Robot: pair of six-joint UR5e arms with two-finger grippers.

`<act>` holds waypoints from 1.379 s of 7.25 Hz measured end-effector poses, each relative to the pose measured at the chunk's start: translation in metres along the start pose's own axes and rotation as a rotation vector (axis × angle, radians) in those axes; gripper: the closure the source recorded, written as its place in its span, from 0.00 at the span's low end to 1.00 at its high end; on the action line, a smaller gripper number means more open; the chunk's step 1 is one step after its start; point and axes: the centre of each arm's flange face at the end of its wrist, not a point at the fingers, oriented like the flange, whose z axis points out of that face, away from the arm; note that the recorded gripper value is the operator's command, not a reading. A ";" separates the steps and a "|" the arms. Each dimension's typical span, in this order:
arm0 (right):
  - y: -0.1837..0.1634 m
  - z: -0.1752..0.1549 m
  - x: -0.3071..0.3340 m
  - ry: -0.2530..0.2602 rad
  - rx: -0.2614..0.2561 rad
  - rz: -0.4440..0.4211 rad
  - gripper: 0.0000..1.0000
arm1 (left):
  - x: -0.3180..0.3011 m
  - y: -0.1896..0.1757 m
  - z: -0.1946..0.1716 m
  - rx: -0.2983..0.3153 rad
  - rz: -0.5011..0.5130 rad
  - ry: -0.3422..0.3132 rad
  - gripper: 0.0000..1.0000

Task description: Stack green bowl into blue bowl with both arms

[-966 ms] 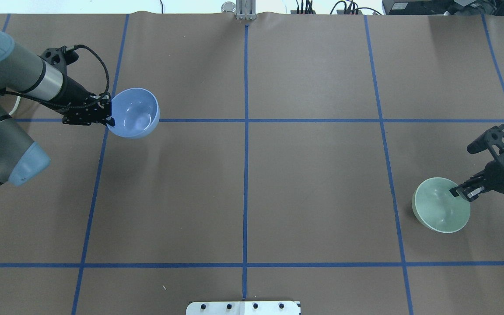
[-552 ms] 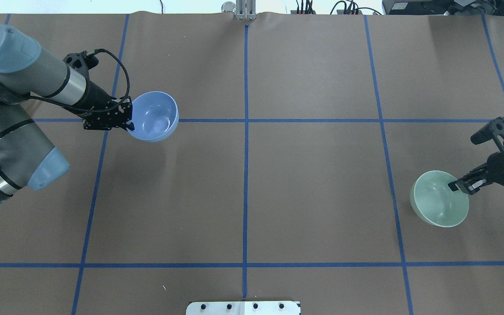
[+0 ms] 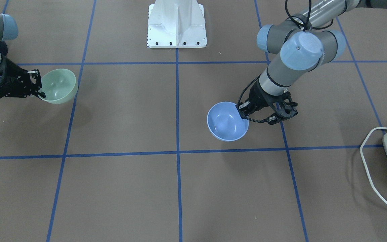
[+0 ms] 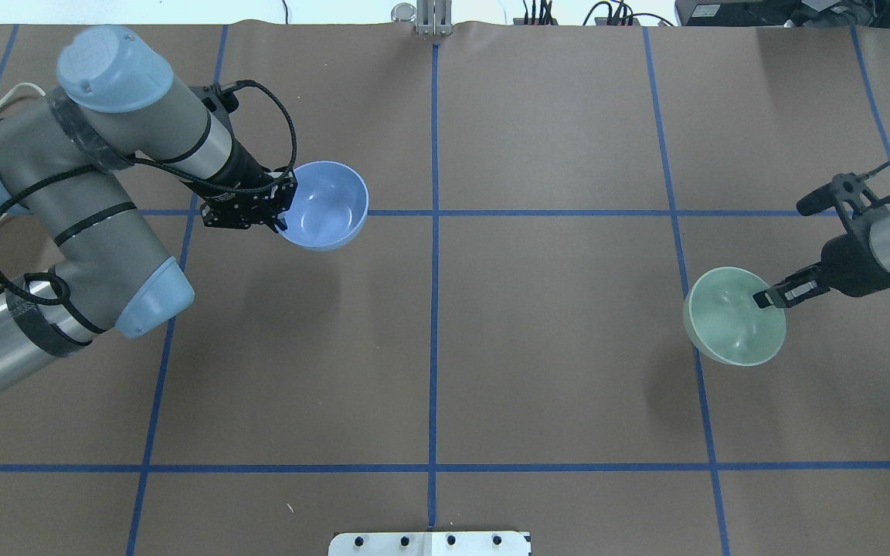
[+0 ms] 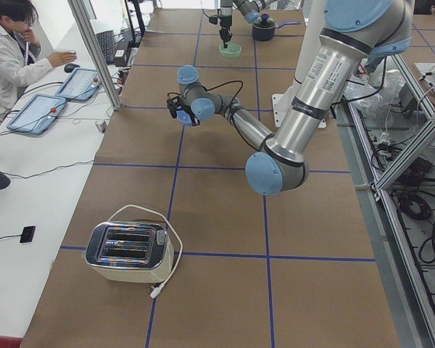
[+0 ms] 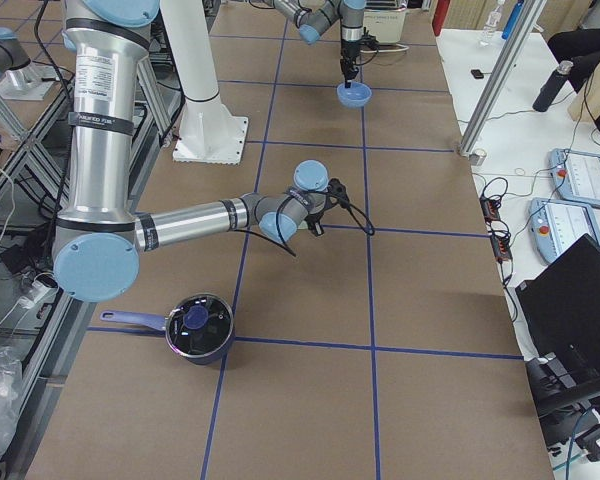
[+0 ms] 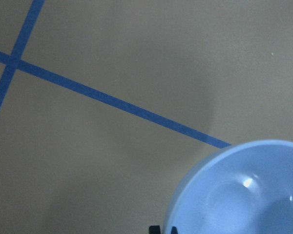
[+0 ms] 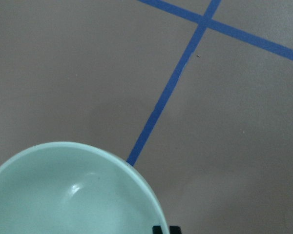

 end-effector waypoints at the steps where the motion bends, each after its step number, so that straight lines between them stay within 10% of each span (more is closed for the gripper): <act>1: -0.023 0.000 -0.014 0.002 -0.003 0.023 0.95 | 0.009 0.010 0.004 0.001 -0.004 -0.003 0.89; 10: -0.172 -0.014 -0.181 -0.024 -0.043 0.127 0.95 | 0.087 0.099 0.067 0.012 -0.063 -0.014 0.89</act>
